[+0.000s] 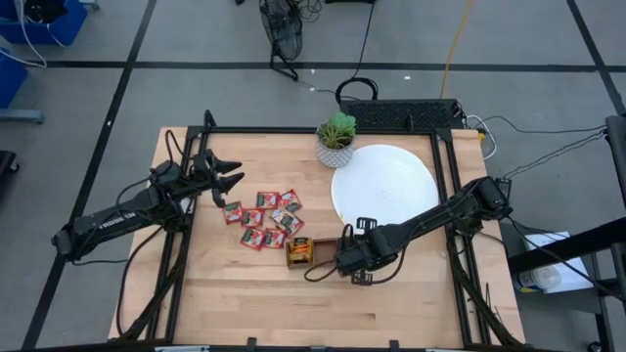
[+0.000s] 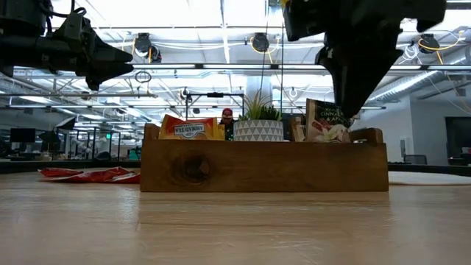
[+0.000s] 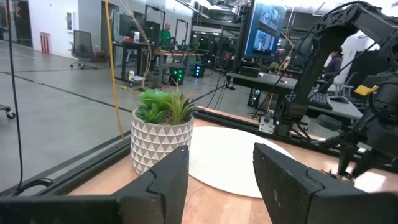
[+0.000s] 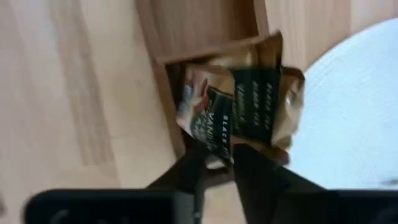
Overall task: Pick & Place Tea
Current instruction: Put the light brown tea bag into the right section of the wooden organizer
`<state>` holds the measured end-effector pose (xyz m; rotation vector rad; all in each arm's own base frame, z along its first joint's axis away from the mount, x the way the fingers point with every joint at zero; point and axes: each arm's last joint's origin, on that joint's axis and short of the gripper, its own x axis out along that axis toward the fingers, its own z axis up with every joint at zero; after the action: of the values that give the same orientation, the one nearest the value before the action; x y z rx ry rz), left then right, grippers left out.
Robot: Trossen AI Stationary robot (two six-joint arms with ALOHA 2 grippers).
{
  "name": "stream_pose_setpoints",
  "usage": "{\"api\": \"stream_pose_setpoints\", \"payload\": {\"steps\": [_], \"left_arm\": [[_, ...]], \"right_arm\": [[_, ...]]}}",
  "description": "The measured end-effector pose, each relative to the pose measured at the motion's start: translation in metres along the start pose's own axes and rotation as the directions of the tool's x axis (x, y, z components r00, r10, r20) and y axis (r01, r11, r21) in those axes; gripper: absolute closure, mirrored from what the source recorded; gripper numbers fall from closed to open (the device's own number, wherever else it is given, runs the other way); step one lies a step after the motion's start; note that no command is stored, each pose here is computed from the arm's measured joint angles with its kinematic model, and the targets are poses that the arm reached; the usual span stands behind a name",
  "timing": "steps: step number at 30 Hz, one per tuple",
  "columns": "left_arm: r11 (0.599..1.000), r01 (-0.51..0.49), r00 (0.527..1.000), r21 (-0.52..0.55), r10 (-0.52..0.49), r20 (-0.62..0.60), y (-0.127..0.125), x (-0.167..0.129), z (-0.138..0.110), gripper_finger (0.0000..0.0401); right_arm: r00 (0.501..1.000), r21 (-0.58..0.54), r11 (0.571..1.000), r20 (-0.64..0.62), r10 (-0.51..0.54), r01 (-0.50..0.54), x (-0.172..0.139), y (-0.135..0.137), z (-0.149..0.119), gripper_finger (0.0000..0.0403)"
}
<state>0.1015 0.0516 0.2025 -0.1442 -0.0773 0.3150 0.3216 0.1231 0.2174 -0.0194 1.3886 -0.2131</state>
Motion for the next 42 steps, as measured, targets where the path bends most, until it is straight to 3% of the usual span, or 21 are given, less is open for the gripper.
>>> {"api": "stream_pose_setpoints", "payload": {"steps": [3,7,10,14,17,21,33,42], "left_arm": [[1.000,0.000,1.000,0.000,0.000,0.000,0.000,0.000,0.000,0.0219],[1.000,0.000,1.000,0.000,0.000,0.000,0.000,0.000,0.000,0.0219],[1.000,0.000,1.000,0.000,0.000,0.000,0.000,0.000,0.000,0.0219],[1.000,0.000,1.000,0.000,0.000,0.000,0.000,0.000,0.000,0.0219],[1.000,0.000,1.000,0.000,0.000,0.000,0.000,0.000,0.000,0.0219],[1.000,0.000,1.000,0.000,0.000,0.000,0.000,0.000,0.000,0.0219],[1.000,0.000,1.000,0.000,0.000,0.000,0.000,0.000,0.000,0.0219],[1.000,0.000,1.000,0.000,0.000,0.000,0.000,0.000,0.000,0.0219]], "right_arm": [[0.999,0.027,1.000,0.030,0.014,-0.015,0.001,-0.001,0.004,0.0283],[0.997,0.039,0.999,0.081,-0.011,0.008,-0.002,-0.002,0.007,0.0259],[0.992,0.049,0.999,0.128,-0.022,0.016,-0.012,-0.005,0.007,0.0260],[0.968,0.086,0.995,0.251,0.024,-0.047,-0.030,-0.007,0.011,0.0274],[0.933,-0.013,0.990,0.333,0.139,-0.143,-0.038,0.006,0.017,0.0305],[0.953,-0.110,0.981,0.243,0.182,-0.159,-0.019,0.022,0.013,0.0389],[0.998,-0.099,0.994,0.023,0.050,-0.048,0.026,0.020,0.009,0.0403],[1.000,-0.088,0.996,0.019,0.011,-0.009,0.032,0.015,0.012,0.0403]]}}
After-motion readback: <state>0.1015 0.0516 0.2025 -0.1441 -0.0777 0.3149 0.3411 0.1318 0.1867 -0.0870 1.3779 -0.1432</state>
